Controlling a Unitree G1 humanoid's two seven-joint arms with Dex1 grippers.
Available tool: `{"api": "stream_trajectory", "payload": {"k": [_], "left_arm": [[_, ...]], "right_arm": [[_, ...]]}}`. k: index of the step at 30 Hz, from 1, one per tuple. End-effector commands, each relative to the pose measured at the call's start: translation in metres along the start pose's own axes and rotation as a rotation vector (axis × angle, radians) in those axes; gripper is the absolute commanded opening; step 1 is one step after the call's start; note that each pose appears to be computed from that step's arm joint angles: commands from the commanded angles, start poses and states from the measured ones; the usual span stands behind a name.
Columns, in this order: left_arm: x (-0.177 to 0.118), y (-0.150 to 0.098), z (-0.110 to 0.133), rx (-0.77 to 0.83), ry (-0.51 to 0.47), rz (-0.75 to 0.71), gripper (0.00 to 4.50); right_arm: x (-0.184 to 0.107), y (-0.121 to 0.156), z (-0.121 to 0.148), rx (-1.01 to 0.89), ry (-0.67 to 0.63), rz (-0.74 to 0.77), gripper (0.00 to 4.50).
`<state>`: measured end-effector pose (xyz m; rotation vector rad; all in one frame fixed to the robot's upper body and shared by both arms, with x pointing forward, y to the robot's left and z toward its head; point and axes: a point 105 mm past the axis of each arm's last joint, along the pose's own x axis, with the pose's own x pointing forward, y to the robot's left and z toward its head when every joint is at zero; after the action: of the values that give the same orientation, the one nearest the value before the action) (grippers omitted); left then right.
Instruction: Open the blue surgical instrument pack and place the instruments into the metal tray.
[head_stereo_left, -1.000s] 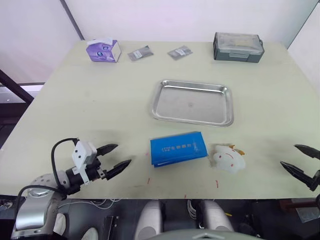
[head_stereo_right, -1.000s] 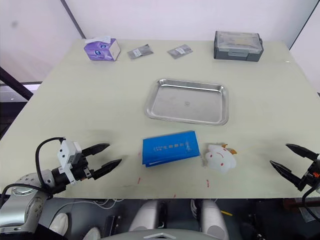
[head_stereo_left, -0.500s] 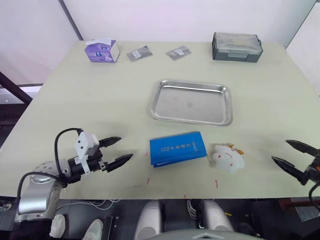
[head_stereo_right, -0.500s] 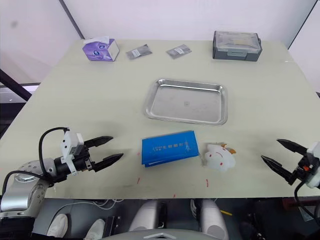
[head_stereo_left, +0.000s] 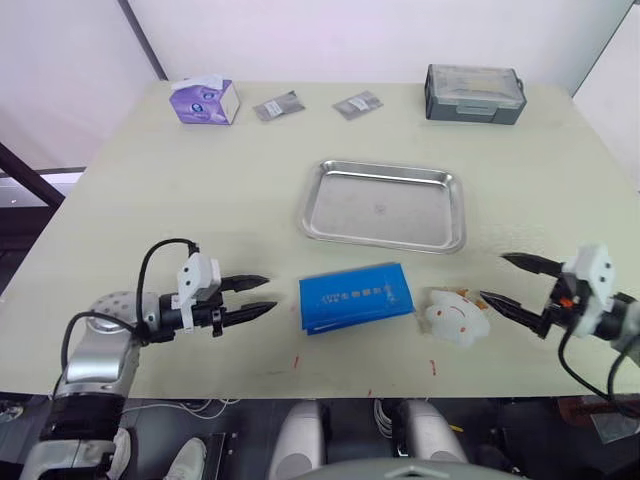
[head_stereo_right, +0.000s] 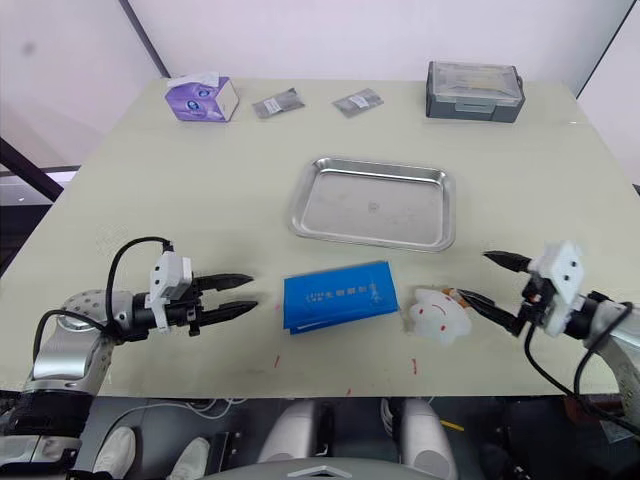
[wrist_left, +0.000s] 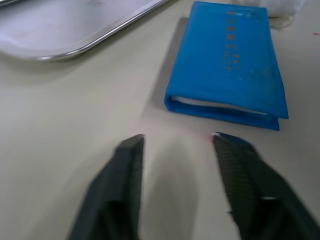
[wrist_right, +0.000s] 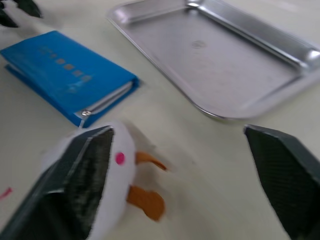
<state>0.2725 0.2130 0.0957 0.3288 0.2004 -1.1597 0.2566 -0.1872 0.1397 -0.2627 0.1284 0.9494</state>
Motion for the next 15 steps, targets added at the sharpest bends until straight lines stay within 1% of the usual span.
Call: {"api": "stream_trajectory", "payload": {"k": [1, 2, 3, 4, 6, 7, 11, 15], "left_arm": [[0.0, -0.001, 0.0, 0.035, 0.006, -0.03, 0.92], [0.001, -0.001, 0.0, 0.039, 0.008, -0.043, 0.34], [0.002, -0.002, 0.0, 0.039, 0.009, -0.055, 0.17], [0.002, -0.003, 0.0, 0.041, 0.011, -0.07, 0.0], [0.003, -0.004, -0.001, 0.045, 0.018, -0.091, 0.0], [0.004, -0.005, -0.001, 0.049, 0.021, -0.097, 0.0], [0.009, -0.007, -0.002, 0.07, 0.04, -0.145, 0.0], [0.013, -0.012, -0.001, 0.058, 0.044, -0.197, 0.0]], "right_arm": [[0.011, 0.007, 0.008, -0.033, 0.016, 0.063, 2.67], [0.016, 0.009, 0.009, -0.041, 0.022, 0.084, 2.12], [0.021, 0.01, 0.009, -0.044, 0.031, 0.107, 1.89], [0.025, 0.012, 0.009, -0.046, 0.043, 0.133, 1.33], [0.03, 0.014, 0.007, -0.057, 0.066, 0.169, 0.34], [0.032, 0.015, 0.005, -0.067, 0.078, 0.178, 0.06], [0.044, 0.015, -0.008, -0.139, 0.168, 0.236, 0.06], [0.054, 0.01, -0.011, -0.162, 0.19, 0.244, 0.06]]}}
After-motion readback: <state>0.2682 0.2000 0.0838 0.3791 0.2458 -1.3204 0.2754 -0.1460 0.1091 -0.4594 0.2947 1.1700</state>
